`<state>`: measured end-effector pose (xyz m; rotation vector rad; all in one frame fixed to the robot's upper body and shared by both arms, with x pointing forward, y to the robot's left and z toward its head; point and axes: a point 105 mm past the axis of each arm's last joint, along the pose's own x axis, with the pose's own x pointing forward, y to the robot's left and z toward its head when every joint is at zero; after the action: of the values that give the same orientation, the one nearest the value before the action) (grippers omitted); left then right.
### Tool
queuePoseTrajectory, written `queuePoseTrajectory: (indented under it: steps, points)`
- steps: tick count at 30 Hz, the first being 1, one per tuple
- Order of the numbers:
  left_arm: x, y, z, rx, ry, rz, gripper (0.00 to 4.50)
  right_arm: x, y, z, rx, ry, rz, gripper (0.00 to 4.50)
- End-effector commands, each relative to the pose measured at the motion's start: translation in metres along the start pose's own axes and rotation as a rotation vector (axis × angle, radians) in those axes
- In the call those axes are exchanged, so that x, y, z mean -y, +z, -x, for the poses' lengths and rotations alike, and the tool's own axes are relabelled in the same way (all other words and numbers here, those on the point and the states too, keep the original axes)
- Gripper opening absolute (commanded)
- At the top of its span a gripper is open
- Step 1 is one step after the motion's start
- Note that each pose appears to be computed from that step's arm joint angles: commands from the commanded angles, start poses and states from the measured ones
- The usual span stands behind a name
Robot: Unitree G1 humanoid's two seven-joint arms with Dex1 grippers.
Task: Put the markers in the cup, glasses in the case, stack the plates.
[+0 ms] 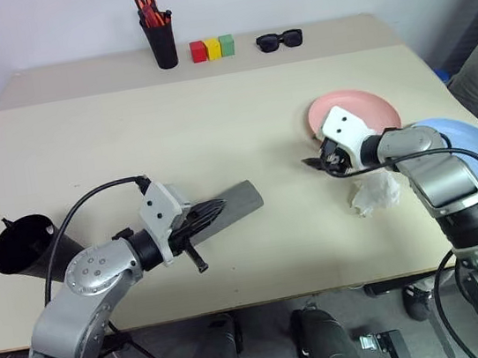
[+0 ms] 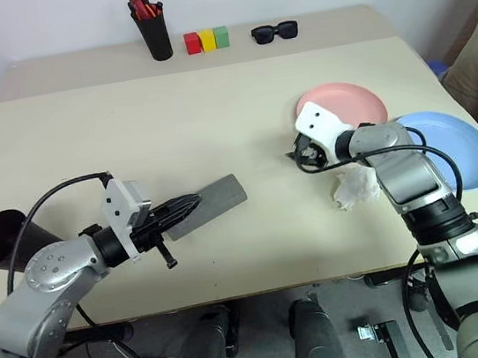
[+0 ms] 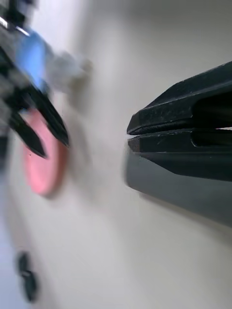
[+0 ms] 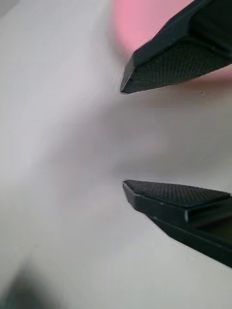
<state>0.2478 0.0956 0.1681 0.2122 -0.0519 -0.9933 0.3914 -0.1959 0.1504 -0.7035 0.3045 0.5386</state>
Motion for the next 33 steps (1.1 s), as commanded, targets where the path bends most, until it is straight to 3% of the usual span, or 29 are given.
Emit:
queuePoseTrajectory:
  steps: [1, 5, 6, 8, 12, 18, 23, 27, 33]
  points:
    - [0.012, 0.014, -0.001, 0.094, -0.059, -0.031, 0.03, 0.022, -0.008, -0.003, -0.055, -0.124, 0.054, 2.85]
    - [0.016, 0.014, -0.005, 0.103, -0.081, -0.044, 0.03, 0.026, -0.029, -0.008, -0.132, -0.162, 0.074, 2.85]
    - [0.017, 0.013, -0.006, 0.102, -0.086, -0.047, 0.01, 0.026, -0.031, -0.009, -0.14, -0.167, 0.084, 2.6]
    - [0.02, 0.013, -0.008, 0.105, -0.095, -0.045, 0.0, 0.025, -0.032, -0.008, -0.139, -0.164, 0.084, 1.98]
    - [0.027, 0.01, -0.01, 0.119, -0.107, -0.025, 0.0, 0.022, -0.031, -0.004, -0.128, -0.157, 0.082, 0.04]
    - [0.03, -0.001, -0.015, 0.145, -0.093, 0.02, 0.0, 0.023, 0.004, 0.021, 0.035, -0.182, 0.215, 0.04]
    - [0.03, -0.003, -0.023, 0.187, -0.108, 0.054, 0.0, 0.041, 0.015, 0.067, 0.078, -0.263, 0.245, 0.04]
    - [0.028, -0.005, -0.038, 0.235, -0.122, 0.065, 0.0, 0.048, -0.015, 0.12, -0.036, -0.309, 0.224, 0.04]
    - [0.033, -0.008, -0.049, 0.246, -0.224, 0.097, 0.0, 0.035, -0.062, 0.158, -0.192, -0.324, 0.13, 0.04]
